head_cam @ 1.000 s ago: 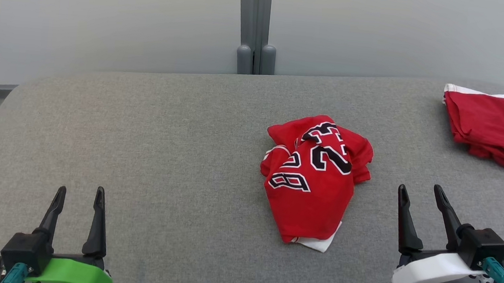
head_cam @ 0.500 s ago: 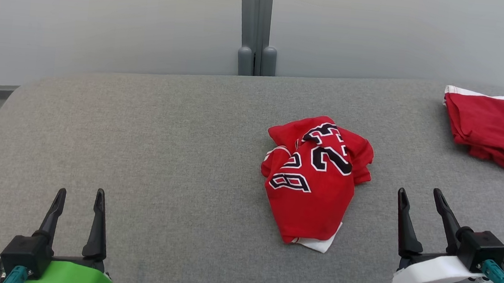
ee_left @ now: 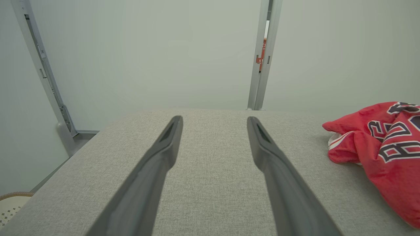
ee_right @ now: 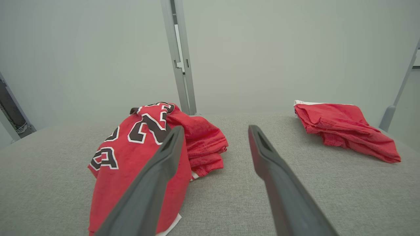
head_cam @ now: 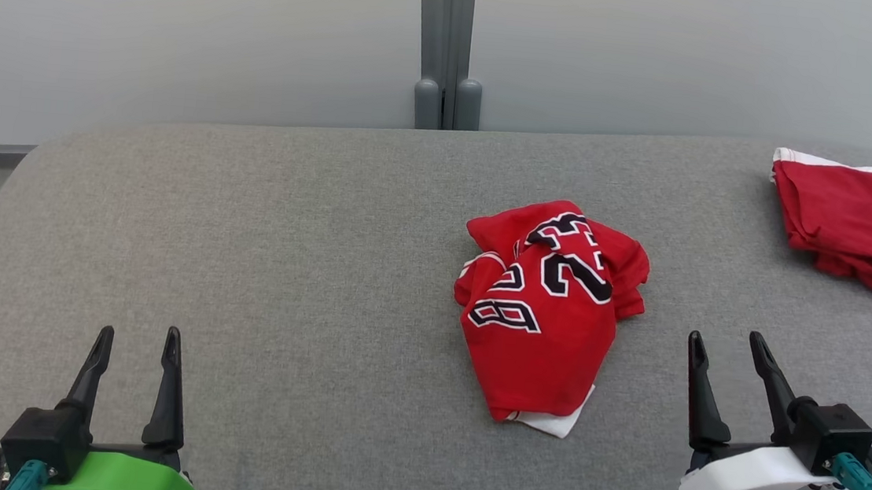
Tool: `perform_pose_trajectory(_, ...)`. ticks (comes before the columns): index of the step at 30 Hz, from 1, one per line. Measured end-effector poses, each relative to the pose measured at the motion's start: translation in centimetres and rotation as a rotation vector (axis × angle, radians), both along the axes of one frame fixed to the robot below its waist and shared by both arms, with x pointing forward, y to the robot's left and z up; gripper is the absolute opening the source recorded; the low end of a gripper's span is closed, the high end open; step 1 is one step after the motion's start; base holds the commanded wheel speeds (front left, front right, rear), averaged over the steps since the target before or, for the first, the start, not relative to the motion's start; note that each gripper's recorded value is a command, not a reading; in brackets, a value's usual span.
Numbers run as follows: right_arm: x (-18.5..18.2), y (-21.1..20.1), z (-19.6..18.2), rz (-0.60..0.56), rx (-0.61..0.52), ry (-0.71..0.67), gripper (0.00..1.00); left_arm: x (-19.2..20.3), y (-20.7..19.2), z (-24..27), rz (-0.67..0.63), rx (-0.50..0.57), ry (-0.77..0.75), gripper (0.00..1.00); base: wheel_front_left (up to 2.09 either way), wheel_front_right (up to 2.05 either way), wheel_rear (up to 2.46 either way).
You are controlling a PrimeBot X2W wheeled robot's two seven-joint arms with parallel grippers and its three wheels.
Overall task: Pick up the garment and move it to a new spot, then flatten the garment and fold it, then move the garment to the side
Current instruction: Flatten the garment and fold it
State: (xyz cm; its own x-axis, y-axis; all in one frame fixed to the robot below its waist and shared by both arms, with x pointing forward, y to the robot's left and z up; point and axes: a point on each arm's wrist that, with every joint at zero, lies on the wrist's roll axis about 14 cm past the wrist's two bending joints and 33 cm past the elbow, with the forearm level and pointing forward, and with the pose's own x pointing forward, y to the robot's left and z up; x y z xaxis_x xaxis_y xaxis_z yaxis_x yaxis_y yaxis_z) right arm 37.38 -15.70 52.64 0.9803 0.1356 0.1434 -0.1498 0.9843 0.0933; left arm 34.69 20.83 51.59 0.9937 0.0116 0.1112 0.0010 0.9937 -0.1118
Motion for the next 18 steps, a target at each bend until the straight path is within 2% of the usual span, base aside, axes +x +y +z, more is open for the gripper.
perform_pose_trajectory(14,3.1,3.0,-1.0,0.117,-0.079,0.037,1.00,-0.4,0.5,-0.9,0.019,-0.001,0.028,1.00,0.00,0.00,0.00)
perform_pose_trajectory(18,4.6,3.6,-2.6,0.144,-0.112,0.093,1.00,-0.1,0.5,-1.0,0.022,0.001,0.033,1.00,0.00,0.00,0.00)
